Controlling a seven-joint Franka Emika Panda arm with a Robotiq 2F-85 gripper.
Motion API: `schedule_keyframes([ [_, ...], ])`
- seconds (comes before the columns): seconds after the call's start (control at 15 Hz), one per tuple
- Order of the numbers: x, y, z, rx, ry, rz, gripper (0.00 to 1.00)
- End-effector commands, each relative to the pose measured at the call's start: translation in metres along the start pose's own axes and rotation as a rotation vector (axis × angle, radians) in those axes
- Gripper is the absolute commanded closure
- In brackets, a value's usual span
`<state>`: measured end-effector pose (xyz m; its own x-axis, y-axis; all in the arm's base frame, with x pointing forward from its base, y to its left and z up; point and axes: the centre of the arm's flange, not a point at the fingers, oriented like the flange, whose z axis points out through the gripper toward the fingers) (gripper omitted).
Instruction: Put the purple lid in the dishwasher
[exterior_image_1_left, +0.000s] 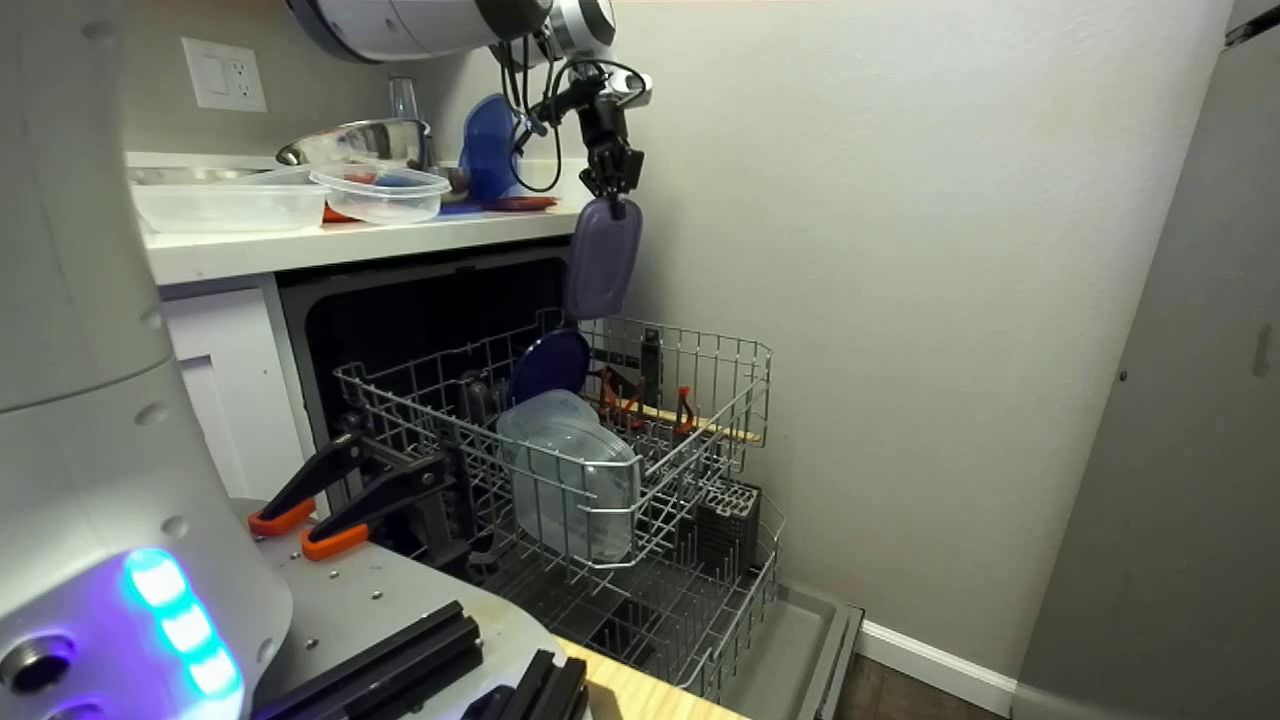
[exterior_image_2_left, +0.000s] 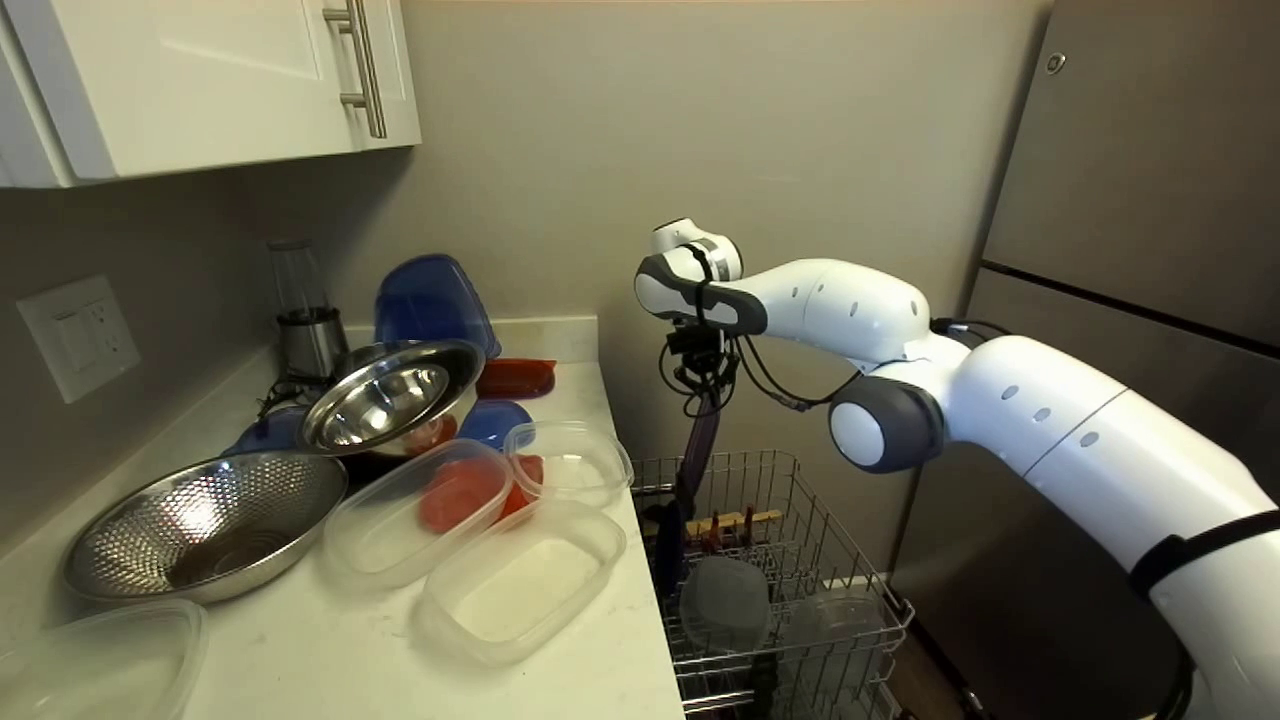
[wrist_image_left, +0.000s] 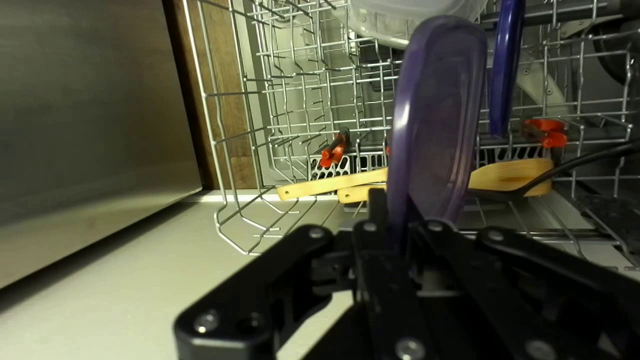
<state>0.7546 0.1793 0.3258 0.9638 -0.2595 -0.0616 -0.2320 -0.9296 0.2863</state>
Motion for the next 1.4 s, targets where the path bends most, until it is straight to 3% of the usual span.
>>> schedule_keyframes([
  [0.0, -0.018, 0.017, 0.015, -0.020, -0.014, -0.058, 0.93],
  [0.13, 0.002, -0.001, 0.009, -0.012, -0.008, -0.027, 0.93],
  [0.6, 0.002, -0.001, 0.009, -0.012, -0.007, -0.036, 0.93],
  [0.8, 0.004, 0.002, 0.015, -0.103, 0.039, -0.027, 0.93],
  [1.07, 0.005, 0.016, 0.023, -0.293, 0.086, -0.012, 0.94],
  [1.33, 0.003, 0.022, 0.040, -0.336, 0.086, -0.016, 0.94],
])
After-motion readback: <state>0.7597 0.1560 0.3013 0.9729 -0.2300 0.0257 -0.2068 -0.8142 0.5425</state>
